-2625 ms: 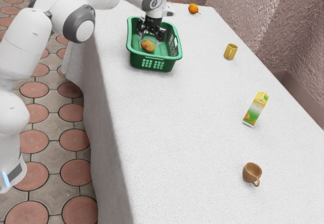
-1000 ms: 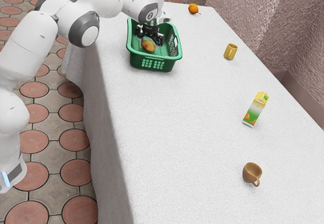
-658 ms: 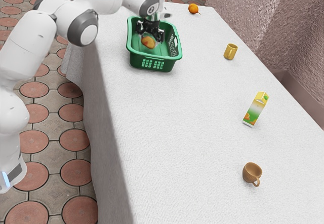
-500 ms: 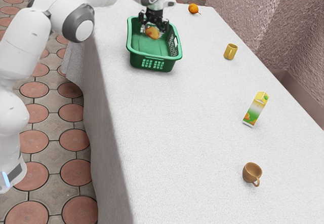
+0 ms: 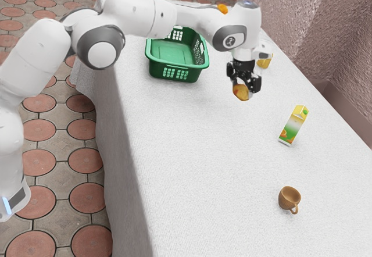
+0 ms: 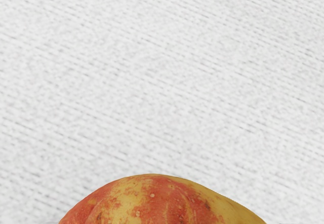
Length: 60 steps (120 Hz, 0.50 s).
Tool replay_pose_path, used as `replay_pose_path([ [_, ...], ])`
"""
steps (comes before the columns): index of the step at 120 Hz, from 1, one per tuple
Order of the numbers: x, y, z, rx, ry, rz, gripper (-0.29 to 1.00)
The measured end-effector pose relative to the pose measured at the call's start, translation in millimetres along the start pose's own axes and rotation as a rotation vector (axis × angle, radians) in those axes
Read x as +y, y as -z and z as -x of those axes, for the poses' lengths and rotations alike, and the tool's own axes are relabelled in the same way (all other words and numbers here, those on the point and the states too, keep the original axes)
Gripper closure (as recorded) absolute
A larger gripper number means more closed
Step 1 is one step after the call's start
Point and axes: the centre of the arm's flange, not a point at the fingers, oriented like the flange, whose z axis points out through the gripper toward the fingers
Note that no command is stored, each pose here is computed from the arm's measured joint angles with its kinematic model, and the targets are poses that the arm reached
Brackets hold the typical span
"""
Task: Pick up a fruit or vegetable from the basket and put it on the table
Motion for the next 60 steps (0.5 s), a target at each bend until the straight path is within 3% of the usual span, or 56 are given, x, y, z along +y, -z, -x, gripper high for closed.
replay_pose_path([
  [17,7.4,-30.0,-3.1,0.047,-0.005,0.01,0.14],
  [46,7.9,-39.4,-7.4,0.097,-0.008,-0.002,0.07],
  [57,6.5,-28.4,-10.5,0.107,-0.008,-0.014,0.05],
  [60,6.2,7.9,-10.5,0.12,-0.008,-0.017,0.05],
])
